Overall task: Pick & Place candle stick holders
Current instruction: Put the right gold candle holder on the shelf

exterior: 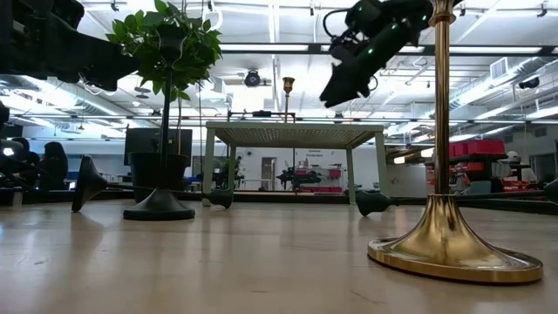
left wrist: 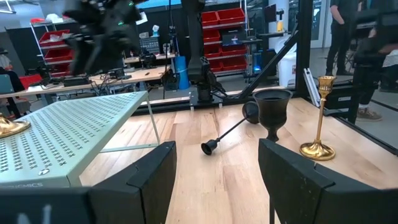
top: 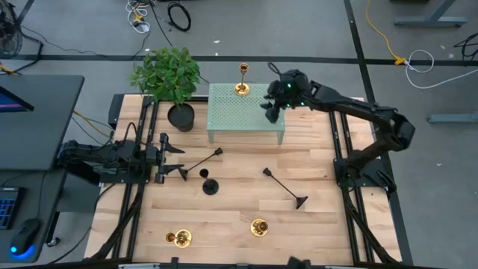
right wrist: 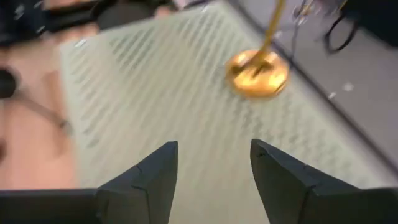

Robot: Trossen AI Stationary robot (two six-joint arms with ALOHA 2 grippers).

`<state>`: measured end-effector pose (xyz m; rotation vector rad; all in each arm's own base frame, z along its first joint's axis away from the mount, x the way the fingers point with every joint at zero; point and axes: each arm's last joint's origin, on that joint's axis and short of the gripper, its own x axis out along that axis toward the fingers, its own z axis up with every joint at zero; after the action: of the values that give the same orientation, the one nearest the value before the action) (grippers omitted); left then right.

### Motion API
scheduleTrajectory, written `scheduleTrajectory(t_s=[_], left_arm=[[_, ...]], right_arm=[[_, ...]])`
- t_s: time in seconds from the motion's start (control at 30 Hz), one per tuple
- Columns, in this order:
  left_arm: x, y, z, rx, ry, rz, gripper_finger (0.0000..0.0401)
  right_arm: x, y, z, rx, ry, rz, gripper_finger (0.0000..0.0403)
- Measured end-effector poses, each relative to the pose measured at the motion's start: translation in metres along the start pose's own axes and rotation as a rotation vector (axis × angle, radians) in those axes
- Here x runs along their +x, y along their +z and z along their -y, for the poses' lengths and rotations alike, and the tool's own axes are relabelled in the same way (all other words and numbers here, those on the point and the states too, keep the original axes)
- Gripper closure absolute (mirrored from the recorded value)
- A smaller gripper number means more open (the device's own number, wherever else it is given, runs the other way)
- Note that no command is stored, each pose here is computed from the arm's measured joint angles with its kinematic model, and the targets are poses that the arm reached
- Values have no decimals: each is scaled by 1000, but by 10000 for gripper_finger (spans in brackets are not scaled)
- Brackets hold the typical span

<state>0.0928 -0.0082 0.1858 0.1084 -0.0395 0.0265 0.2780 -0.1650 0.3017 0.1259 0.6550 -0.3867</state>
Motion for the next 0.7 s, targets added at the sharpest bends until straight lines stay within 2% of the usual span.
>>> scheduleTrajectory(t_s=[0.27, 0.47, 0.7], left_arm=[[0, 0, 0, 0, 0, 1, 174], [0, 0, 0, 0, 0, 1, 174], [0, 0, 0, 0, 1, 1, 174]], right_arm=[[-29, -17, -45, 22, 70, -204, 207], [-35, -30, -72, 62, 117, -354, 207], [-42, -42, -104, 87, 156, -464, 207]])
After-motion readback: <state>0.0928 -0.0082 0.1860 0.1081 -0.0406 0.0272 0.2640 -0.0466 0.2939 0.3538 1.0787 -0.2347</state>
